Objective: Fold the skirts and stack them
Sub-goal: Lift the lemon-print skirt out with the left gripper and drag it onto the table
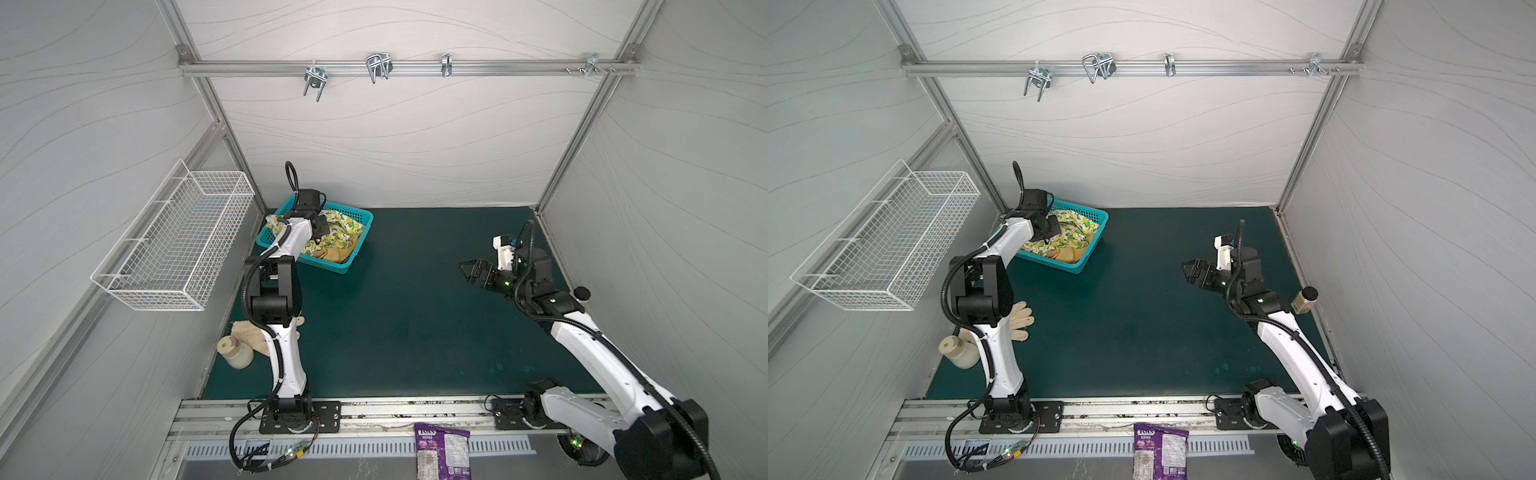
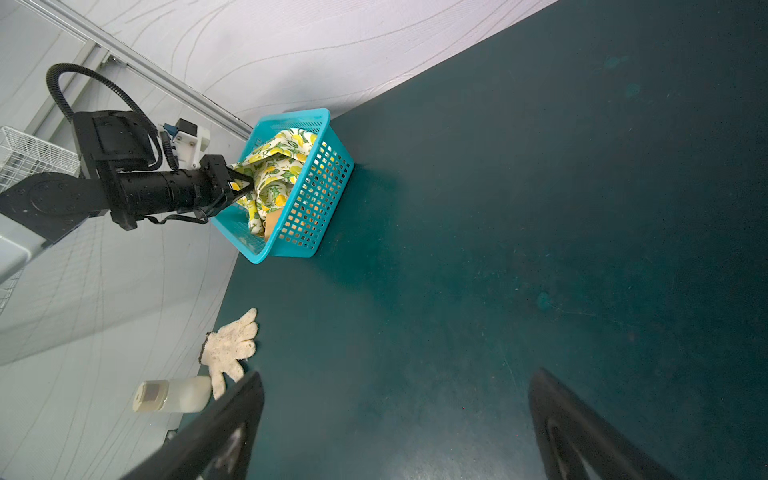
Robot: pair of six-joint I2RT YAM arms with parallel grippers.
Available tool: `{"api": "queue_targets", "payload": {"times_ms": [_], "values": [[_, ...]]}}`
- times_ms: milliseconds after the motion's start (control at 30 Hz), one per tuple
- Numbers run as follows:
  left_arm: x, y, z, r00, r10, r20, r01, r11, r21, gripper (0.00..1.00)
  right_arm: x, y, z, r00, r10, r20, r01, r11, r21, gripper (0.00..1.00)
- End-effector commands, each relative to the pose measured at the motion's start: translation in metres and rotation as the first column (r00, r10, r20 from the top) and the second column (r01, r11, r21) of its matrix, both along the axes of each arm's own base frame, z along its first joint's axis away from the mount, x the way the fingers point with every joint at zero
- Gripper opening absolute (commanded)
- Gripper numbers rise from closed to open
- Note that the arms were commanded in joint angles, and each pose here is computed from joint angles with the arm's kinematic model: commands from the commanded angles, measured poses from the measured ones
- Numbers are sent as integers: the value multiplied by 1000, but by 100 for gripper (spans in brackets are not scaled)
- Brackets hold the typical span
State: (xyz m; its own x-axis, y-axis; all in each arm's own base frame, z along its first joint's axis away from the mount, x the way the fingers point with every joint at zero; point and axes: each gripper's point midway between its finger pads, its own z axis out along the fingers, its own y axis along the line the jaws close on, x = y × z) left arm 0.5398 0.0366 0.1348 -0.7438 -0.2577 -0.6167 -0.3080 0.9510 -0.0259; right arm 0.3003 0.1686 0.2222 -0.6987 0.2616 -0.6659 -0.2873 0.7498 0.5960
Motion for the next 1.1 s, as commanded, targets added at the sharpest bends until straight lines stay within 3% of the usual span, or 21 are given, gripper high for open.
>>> {"api": "queue_targets", "payload": {"times_ms": [0,233,467,600,1067], "values": [[-2,-18,66,989,-24,147,34,998,-61,0,-1,1,13,999,-9,48,8,1000,21,99],[-20,-55,120,965,-78,250,110,987,-117,0,-7,5,27,997,6,76,-8,1000,25,99],[-45,-95,185,912,-135,386,220,958,-185,0,-14,5,41,992,9,125,-11,1000,17,99],[-64,-131,223,862,-208,463,353,901,-251,0,-17,5,46,989,11,146,-14,1000,18,99],[-158,-222,306,681,-388,621,638,731,-243,0,-30,-7,65,977,-33,211,30,999,17,99]]}}
